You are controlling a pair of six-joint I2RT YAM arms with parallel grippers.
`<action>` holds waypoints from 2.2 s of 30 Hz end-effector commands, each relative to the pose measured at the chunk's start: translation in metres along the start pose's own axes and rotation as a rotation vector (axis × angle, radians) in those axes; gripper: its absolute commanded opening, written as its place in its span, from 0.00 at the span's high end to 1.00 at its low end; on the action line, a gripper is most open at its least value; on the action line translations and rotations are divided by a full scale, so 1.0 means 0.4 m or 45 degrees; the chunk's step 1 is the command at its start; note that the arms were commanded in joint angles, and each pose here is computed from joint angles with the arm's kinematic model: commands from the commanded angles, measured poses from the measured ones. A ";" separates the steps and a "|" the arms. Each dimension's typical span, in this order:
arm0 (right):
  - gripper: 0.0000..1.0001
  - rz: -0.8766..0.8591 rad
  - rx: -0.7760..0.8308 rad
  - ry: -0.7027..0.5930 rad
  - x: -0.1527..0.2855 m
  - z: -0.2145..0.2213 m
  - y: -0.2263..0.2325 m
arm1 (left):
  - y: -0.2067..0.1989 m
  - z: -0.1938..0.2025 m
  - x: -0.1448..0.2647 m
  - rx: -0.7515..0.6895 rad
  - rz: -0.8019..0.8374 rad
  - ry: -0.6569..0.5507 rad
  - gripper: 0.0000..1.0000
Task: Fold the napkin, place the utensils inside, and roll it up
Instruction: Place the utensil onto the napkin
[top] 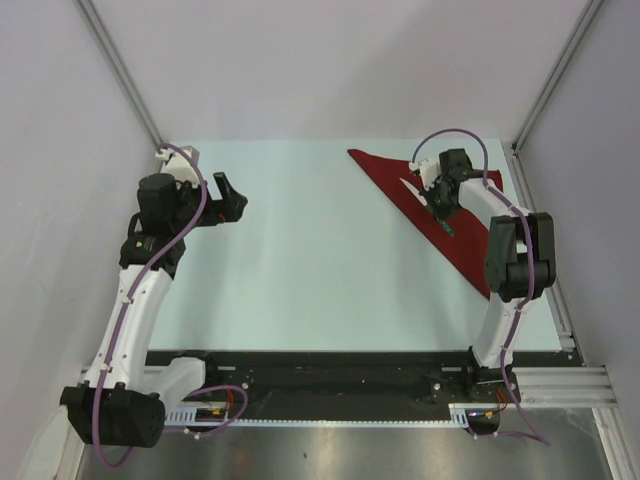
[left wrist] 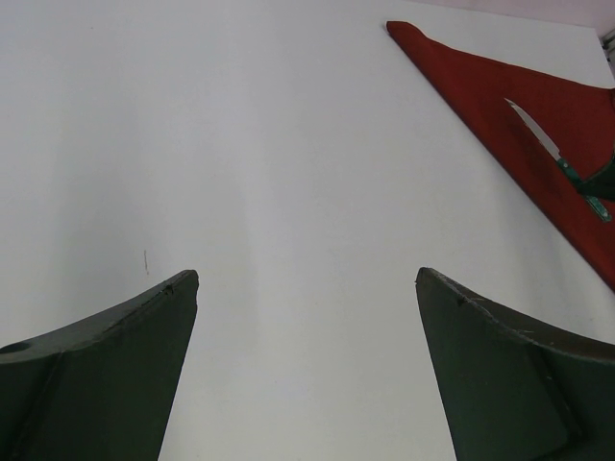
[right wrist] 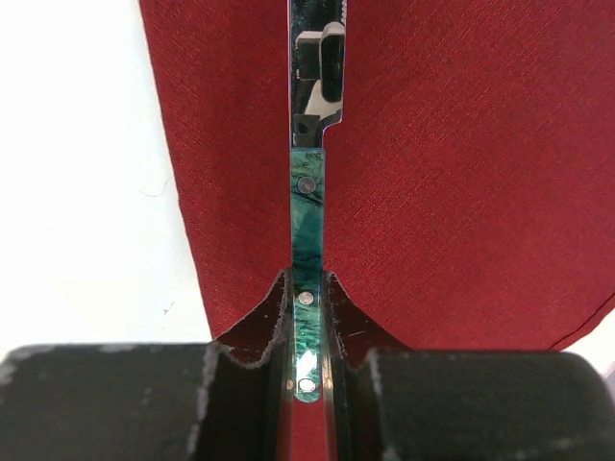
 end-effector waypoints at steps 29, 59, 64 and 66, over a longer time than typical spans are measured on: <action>1.00 -0.055 -0.011 0.040 -0.023 0.075 0.014 | 0.001 -0.016 0.001 -0.007 0.013 -0.045 0.00; 0.53 0.120 -0.062 -0.205 0.008 -0.044 0.129 | -0.005 -0.015 0.002 -0.002 0.041 -0.045 0.00; 0.58 0.121 -0.059 -0.155 -0.030 -0.025 0.134 | -0.004 -0.015 0.002 -0.001 0.038 -0.044 0.00; 0.59 0.139 -0.052 -0.143 -0.038 -0.020 0.129 | -0.005 -0.015 0.002 0.000 0.039 -0.045 0.01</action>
Point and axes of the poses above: each gripper's point midway between its finger pads, its own x axis back along the fingers, its own y axis along the line the jaws close on, z = x × y, the point moved 7 cm from there along x, back along the fingers, and after that the axes turned 2 degrees about -x, right-handed, at the moved point
